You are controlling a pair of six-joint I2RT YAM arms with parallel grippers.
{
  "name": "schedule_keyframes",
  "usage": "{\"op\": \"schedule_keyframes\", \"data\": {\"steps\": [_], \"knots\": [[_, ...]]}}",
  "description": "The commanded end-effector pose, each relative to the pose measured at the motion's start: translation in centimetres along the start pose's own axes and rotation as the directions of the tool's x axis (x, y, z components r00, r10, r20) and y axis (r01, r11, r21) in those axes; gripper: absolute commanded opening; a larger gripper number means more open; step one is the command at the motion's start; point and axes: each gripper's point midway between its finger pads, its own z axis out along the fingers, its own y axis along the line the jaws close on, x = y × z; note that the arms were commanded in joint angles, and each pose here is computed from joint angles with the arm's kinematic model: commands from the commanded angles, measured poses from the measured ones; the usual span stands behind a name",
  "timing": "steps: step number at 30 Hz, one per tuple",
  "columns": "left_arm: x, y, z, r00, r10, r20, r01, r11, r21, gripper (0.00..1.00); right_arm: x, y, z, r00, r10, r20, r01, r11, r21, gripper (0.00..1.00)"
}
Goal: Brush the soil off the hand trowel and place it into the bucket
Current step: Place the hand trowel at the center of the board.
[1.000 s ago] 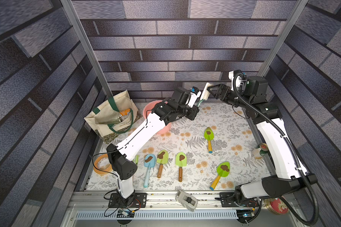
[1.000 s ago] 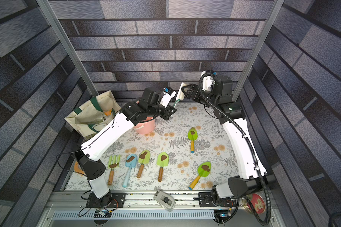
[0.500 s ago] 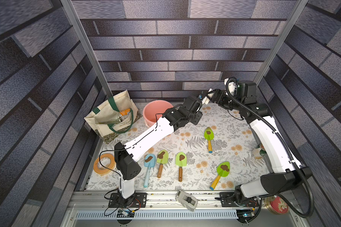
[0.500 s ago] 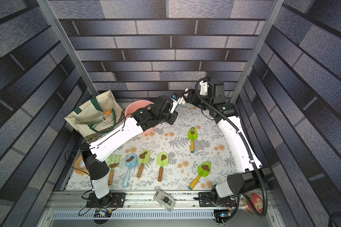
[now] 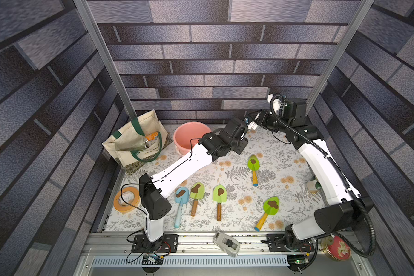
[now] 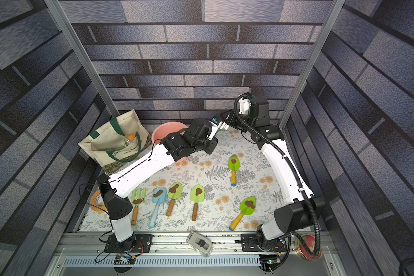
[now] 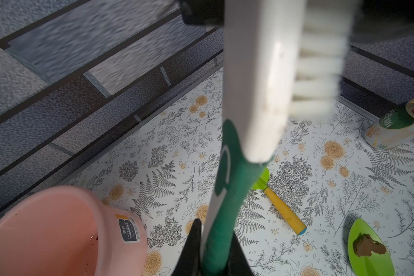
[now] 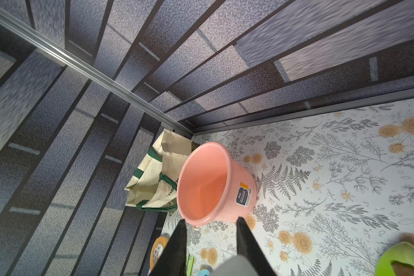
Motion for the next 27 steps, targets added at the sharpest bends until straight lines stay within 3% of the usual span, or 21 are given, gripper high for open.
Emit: {"op": "schedule_keyframes", "data": {"steps": [1, 2, 4, 7, 9, 12, 15, 20, 25, 27], "knots": [[-0.8, 0.6, -1.3, 0.999, -0.051, 0.008, 0.051, 0.996, 0.077, 0.33, -0.4, 0.6, -0.4, 1.0, -0.01, 0.011, 0.01, 1.0, -0.02, 0.23], [-0.9, 0.7, -1.8, 0.996, -0.09, 0.008, 0.088, 0.986, 0.139, 0.5, -0.4, 0.6, -0.5, 1.0, -0.014, 0.013, 0.014, 1.0, -0.018, 0.21], [-1.2, 0.8, -3.1, 0.983, -0.183, -0.002, 0.174, 0.931, 0.32, 0.61, -0.4, 0.7, -0.6, 1.0, -0.02, 0.017, 0.02, 1.0, -0.02, 0.2], [-2.1, 1.5, -6.6, 0.934, -0.356, -0.038, 0.293, 0.696, 0.656, 0.81, -0.7, 2.1, -0.9, 0.999, -0.041, 0.02, 0.043, 0.996, -0.083, 0.19], [-2.1, 2.6, -8.1, 0.915, -0.399, -0.054, 0.304, 0.599, 0.741, 0.83, -0.9, 3.6, -1.1, 0.998, -0.053, 0.014, 0.055, 0.987, -0.149, 0.19], [-2.0, 3.2, -9.6, 0.918, -0.396, -0.035, 0.271, 0.558, 0.785, 0.85, -1.1, 5.5, -1.3, 0.998, -0.069, -0.004, 0.066, 0.969, -0.238, 0.19], [-2.2, 2.2, -11.4, 0.929, -0.369, -0.032, 0.221, 0.484, 0.846, 0.86, -1.2, 6.2, -1.4, 0.996, -0.092, -0.011, 0.086, 0.959, -0.269, 0.19], [-2.0, 0.9, -12.0, 0.954, -0.299, -0.01, 0.172, 0.522, 0.835, 0.86, -1.4, 5.5, -0.9, 0.995, -0.074, -0.061, 0.059, 0.976, -0.208, 0.19], [-1.4, 0.1, -10.2, 0.983, -0.185, 0.0, 0.125, 0.663, 0.739, 0.84, -0.9, 5.3, 0.3, 0.988, -0.035, -0.153, 0.004, 0.98, -0.201, 0.19], [-1.4, 0.9, -9.1, 0.986, -0.166, 0.013, 0.116, 0.742, 0.66, 0.83, -0.6, 5.1, 0.4, 0.983, -0.032, -0.18, -0.002, 0.983, -0.185, 0.19]]}}
